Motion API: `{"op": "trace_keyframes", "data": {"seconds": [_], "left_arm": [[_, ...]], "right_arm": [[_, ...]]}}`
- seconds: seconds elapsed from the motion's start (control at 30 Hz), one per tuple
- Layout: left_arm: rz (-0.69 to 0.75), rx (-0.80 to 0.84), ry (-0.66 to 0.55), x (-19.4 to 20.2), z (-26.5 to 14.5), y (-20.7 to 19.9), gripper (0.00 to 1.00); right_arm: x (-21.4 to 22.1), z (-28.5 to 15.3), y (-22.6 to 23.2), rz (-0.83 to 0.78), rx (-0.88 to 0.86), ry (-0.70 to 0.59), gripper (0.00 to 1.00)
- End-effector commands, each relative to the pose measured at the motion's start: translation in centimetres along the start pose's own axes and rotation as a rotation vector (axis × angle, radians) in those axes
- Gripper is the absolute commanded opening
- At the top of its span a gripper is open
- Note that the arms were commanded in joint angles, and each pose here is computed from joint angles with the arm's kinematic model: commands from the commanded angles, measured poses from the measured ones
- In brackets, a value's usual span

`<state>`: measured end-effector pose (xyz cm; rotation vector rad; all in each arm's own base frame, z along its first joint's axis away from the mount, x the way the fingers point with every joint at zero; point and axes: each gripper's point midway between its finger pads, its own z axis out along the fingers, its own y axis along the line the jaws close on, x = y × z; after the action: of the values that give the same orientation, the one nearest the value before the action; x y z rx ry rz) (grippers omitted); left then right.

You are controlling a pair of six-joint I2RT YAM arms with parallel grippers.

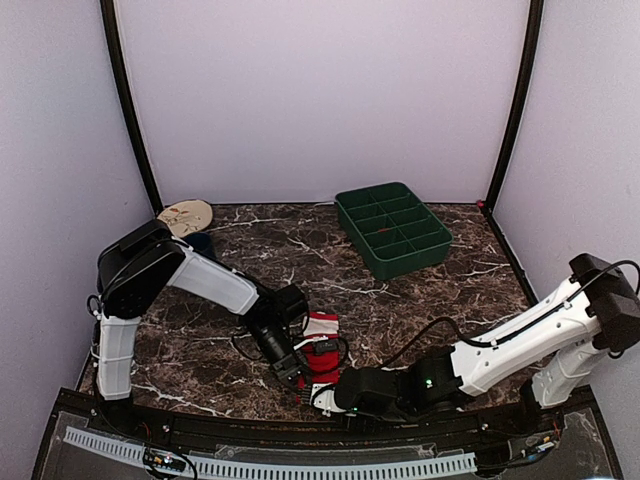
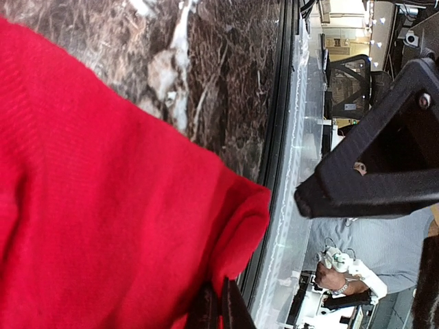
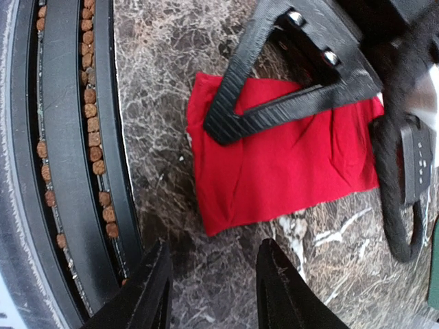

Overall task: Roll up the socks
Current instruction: Roll the sock at the center of the board.

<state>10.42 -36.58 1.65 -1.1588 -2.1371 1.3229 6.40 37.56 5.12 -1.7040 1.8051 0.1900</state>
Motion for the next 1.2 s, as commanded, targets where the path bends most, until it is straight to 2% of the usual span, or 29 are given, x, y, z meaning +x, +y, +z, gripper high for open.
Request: {"op": "trace_keyframes", "data": {"seconds": [0.0, 0.5, 0.97, 1.17], "left_arm": [[-0.084, -0.076, 0.076, 2.3, 0.4, 2.9, 0.02], [-0.116, -0.024, 0.074, 2.4, 0.3, 2.9, 0.02], [-0.150, 0.025, 0.056, 1.7, -0.1, 3.2, 0.01], [-0.159, 0.042, 0.049, 1.6, -0.2, 3.1, 0.01]], "right_arm": [[-1.3, 1.0, 0.4, -0.072, 0.011, -0.021, 0.39], [-1.2, 3.3, 0.5, -0.197, 0.035, 0.012, 0.39], [0.2, 3.8, -0.1, -0.316, 0.065, 0.073, 0.33], [0.3, 4.4, 0.2, -0.320, 0.038, 0.084, 0.30]]}}
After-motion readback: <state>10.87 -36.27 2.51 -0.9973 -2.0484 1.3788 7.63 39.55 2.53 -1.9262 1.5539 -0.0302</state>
